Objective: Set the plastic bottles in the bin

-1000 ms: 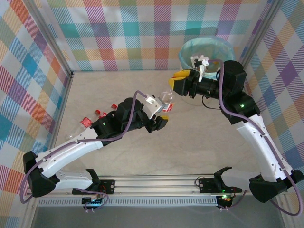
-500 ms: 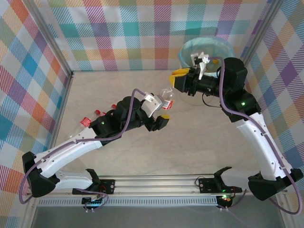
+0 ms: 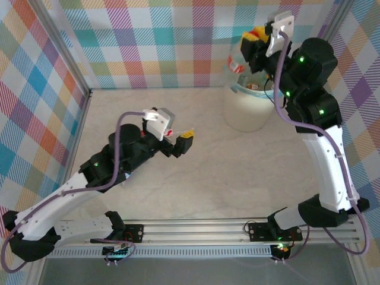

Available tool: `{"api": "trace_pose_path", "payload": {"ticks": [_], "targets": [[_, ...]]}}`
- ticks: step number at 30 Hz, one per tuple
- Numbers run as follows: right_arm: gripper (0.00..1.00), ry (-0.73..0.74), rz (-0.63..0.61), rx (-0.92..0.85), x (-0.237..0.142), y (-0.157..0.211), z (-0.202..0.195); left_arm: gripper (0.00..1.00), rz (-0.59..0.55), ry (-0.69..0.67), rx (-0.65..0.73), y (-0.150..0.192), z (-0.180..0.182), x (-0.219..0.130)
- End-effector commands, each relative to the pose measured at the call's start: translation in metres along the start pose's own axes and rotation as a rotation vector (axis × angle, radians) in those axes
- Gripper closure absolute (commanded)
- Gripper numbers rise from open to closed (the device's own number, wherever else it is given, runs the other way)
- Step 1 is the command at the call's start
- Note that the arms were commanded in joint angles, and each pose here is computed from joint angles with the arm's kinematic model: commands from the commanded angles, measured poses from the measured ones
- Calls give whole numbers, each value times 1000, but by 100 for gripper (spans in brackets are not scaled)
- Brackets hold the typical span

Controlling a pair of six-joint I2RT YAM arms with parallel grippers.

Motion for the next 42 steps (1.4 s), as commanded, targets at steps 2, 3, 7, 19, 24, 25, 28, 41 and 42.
{"api": "trace_pose_path", "payload": {"ticks": [2,3,7,19,24,25,28,41,42], "targets": [[100,309,51,-289,50,16,-28,1,29,-64,-22,12,10,-16],[100,337,79,-316,63,24,-31,1,31,-71,-27,13,11,-19],[100,386,185,-338,102,57,-33,1,38,-88,-34,20,13,-26],[100,517,225,-249,169,127,-21,0,80,-137,11,21,23,-49],[100,557,237,-281,185,147,-25,0,80,-181,12,26,28,-56],[100,563,248,-266,187,152,-29,0,77,-189,8,27,28,-56],[100,584,300,-211,190,174,-41,0,76,-200,-4,30,29,-54],[100,666,572,-122,189,275,-68,0,100,-196,-31,32,28,-52],[100,669,595,-99,187,285,-71,0,104,-204,-40,32,28,-53]]}}
Point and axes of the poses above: each hand's point on the last joint's axis, 136 mm out from that joint toward the fingers, its own x axis out along the fingers, its own z axis along the line the jaws close on, y = z × x, the point moved 9 cm from there along -x, back along the fingers, and after that the axes turned 5 degrees about x, right-handed, at the moved point
